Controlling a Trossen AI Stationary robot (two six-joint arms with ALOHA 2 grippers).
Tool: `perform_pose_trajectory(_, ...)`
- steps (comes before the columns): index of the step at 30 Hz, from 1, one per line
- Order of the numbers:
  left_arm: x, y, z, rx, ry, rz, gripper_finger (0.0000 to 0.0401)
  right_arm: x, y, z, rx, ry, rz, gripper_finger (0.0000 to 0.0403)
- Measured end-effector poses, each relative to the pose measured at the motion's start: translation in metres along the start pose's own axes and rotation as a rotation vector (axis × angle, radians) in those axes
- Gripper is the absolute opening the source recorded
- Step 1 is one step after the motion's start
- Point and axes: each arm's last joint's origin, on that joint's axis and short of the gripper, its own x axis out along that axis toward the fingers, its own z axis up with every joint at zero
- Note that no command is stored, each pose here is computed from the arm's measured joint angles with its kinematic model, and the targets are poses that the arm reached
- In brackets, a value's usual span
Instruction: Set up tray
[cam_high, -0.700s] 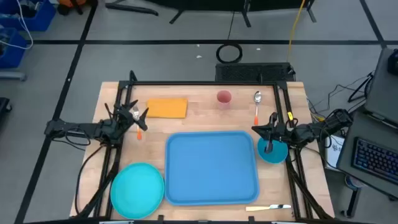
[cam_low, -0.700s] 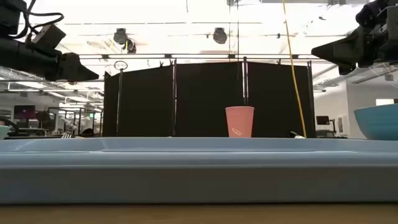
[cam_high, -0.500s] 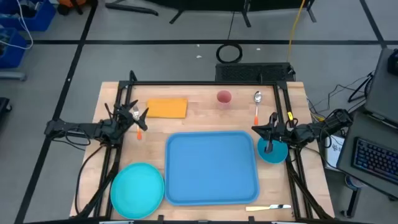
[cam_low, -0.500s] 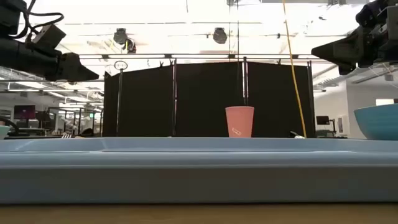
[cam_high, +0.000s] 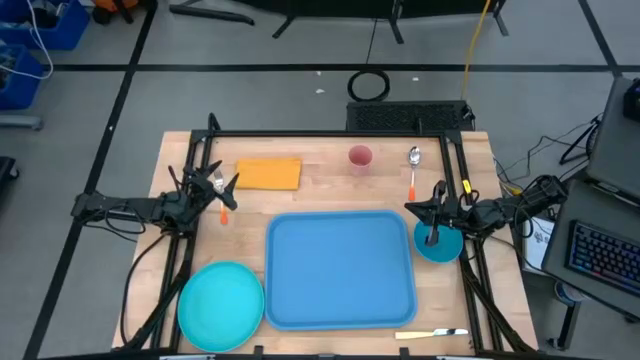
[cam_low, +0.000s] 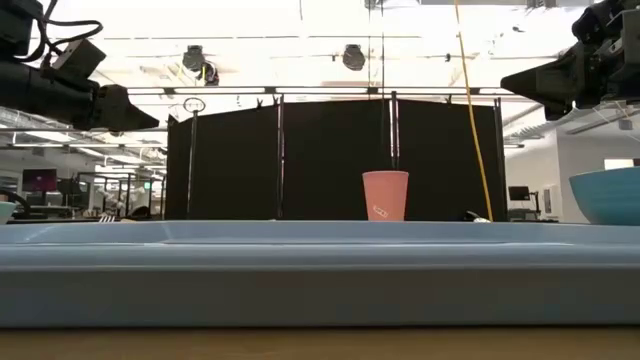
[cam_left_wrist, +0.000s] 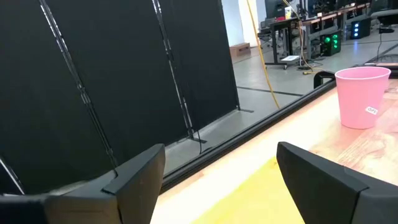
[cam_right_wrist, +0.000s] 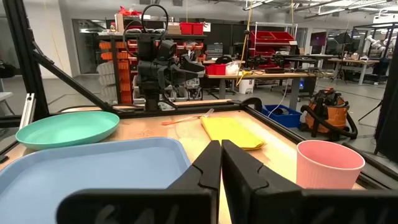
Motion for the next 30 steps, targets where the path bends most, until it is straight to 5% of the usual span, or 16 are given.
perform_pose_trajectory(30, 0.0000, 0.0001, 0.0001, -0.001, 0.000, 0.000, 0.0310, 0.0000, 0.0000, 0.0018, 0.062, -0.016, 0.000, 0.0004)
